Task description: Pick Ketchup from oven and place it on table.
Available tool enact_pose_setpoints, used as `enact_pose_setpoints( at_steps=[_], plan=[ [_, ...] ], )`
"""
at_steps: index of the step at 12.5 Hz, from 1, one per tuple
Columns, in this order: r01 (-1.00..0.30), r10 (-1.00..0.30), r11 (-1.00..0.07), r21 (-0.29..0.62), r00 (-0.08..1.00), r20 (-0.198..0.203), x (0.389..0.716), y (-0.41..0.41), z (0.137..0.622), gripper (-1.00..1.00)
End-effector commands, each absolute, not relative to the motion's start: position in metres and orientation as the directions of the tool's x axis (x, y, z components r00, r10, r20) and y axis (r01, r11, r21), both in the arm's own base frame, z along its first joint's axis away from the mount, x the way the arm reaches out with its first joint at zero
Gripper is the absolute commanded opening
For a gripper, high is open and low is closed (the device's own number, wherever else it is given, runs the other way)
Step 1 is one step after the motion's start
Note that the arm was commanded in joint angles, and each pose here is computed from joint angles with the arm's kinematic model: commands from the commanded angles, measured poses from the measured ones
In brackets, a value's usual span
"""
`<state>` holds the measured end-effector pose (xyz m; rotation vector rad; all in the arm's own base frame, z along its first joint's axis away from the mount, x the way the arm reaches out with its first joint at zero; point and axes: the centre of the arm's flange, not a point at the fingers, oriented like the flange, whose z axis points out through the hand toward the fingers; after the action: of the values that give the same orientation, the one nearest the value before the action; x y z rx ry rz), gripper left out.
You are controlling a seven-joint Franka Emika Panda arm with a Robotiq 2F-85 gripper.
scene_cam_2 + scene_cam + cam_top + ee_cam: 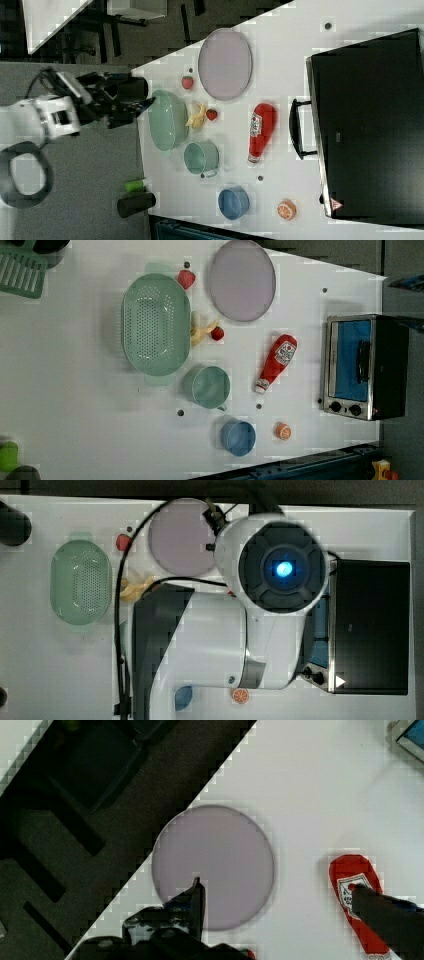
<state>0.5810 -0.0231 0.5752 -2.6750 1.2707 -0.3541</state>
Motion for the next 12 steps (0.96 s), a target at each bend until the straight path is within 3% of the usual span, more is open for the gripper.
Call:
enact_pose_setpoints(
  at_steps=[1, 4, 5, 8, 12],
  plan=[
    [-0.792, -0.795, -0.606, -0.076, 0.599, 0.099, 0.571, -0.031, 0.574, 1.00],
    [-0.847, -0.849, -0.528, 0.065, 0.528, -0.020, 0.545, -0.026, 0.591, 1.00],
    [-0.846, -0.849, -0.527, 0.082, 0.527, -0.031, 0.542, -0.025, 0.596, 1.00],
    [-0.848, -0.848, -0.529, 0.032, 0.530, 0.003, 0.549, -0.025, 0.606, 1.00],
    [-0.847, -0.848, -0.529, 0.049, 0.529, -0.007, 0.550, -0.025, 0.597, 1.00]
  ],
)
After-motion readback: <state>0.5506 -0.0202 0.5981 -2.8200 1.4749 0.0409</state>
